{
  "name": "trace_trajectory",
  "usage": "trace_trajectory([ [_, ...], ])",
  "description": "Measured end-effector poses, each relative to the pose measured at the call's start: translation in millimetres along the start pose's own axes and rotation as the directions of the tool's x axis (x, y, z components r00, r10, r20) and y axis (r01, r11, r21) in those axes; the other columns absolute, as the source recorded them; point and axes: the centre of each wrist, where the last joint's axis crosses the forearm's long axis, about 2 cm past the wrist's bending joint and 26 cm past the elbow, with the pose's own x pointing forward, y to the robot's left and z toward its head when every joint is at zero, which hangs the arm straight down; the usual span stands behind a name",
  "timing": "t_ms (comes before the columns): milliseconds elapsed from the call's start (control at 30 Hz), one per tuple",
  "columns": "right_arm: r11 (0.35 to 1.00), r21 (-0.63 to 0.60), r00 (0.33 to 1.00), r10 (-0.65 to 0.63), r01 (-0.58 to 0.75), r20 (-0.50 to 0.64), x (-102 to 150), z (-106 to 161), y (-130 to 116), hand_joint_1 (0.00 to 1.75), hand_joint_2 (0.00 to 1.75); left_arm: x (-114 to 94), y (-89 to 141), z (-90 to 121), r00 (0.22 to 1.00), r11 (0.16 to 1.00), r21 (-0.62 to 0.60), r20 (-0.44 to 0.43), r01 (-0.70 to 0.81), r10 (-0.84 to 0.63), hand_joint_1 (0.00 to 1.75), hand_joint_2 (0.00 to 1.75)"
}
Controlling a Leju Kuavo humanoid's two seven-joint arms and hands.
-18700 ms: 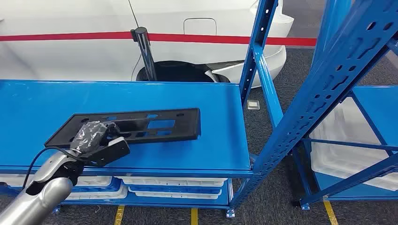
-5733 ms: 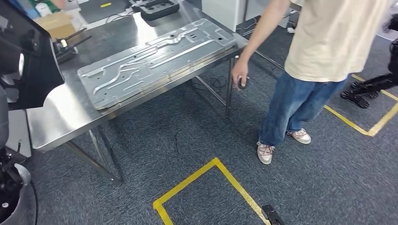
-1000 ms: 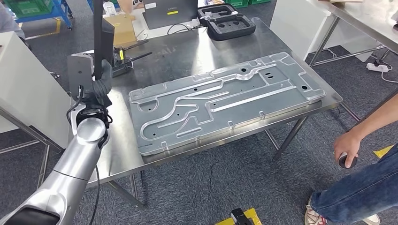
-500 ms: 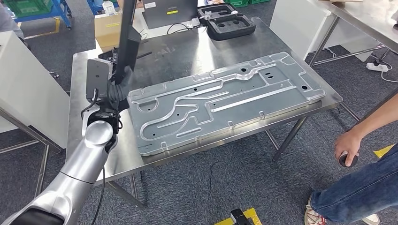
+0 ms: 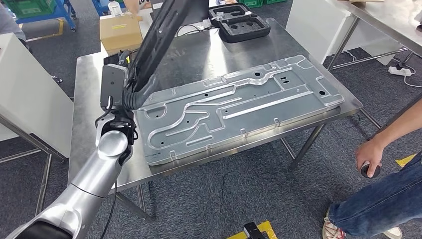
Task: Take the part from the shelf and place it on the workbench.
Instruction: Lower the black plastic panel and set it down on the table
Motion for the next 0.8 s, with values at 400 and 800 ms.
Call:
trace_trajectory([
  [400, 1.000, 0.013, 1.000, -0.003, 0.003, 0.000, -2.7, 0.9, 7.3, 0.00, 0.00, -6.0, 3.9, -0.1, 0.999, 0.999, 0.018, -0.033, 0.038, -0.037, 0.00, 0.00],
  [800, 1.000, 0.020, 1.000, -0.004, 0.004, 0.000, -2.9, 1.3, 11.0, 0.00, 0.00, -8.8, 9.8, -0.9, 0.996, 0.993, 0.079, 0.007, 0.089, -0.090, 0.00, 0.00],
])
